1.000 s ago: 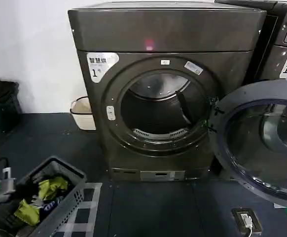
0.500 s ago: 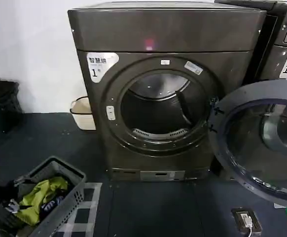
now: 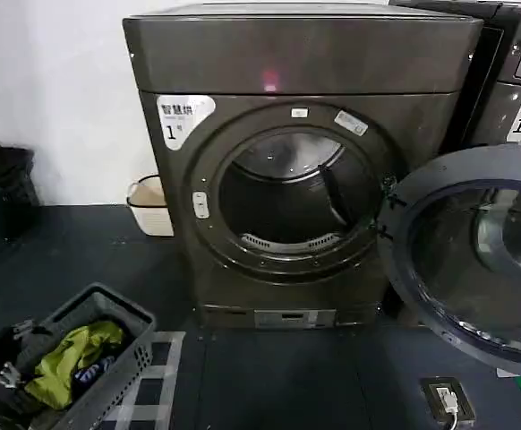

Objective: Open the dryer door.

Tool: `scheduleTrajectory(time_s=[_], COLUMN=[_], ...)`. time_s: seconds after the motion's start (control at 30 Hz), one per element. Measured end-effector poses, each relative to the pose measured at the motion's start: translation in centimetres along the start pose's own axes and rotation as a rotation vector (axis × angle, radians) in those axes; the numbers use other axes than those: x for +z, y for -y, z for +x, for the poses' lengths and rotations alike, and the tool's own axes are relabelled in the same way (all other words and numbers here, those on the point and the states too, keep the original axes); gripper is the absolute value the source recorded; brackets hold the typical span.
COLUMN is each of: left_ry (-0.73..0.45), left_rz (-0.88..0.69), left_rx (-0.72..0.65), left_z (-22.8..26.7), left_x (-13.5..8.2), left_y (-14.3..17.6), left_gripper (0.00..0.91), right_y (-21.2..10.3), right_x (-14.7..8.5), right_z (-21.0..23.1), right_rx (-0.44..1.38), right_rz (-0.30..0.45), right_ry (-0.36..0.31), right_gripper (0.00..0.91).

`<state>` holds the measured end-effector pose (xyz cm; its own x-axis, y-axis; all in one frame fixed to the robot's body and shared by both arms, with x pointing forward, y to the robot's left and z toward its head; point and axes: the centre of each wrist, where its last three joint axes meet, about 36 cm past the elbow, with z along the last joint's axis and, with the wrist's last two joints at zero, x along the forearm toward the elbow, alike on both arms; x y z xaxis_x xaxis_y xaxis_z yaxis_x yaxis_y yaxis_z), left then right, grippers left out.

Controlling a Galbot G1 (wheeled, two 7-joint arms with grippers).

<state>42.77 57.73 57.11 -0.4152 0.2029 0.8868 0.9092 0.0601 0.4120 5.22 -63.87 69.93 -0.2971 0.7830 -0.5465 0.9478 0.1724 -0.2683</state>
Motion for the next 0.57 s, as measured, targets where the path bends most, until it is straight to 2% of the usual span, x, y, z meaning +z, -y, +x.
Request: scheduleTrajectory(time_s=[0.3,0.57], left_ry=[-0.06,-0.058], left_rz=[-0.045,-0.069], left_rx=[0.039,0.05], left_z=[1.3,2.2], left_x=[0.3,0.2], left_y=[-0.7,-1.1], left_gripper=[0.907,0.907], right_y=[0.0,-0.4], right_x=[0.1,0.0], right_z=[-0.1,-0.1], right_rx=[-0.003,-0.011], right_rz=[0.001,0.003], right_ry=[-0.003,-0.006], right_gripper=[0.907,0.907])
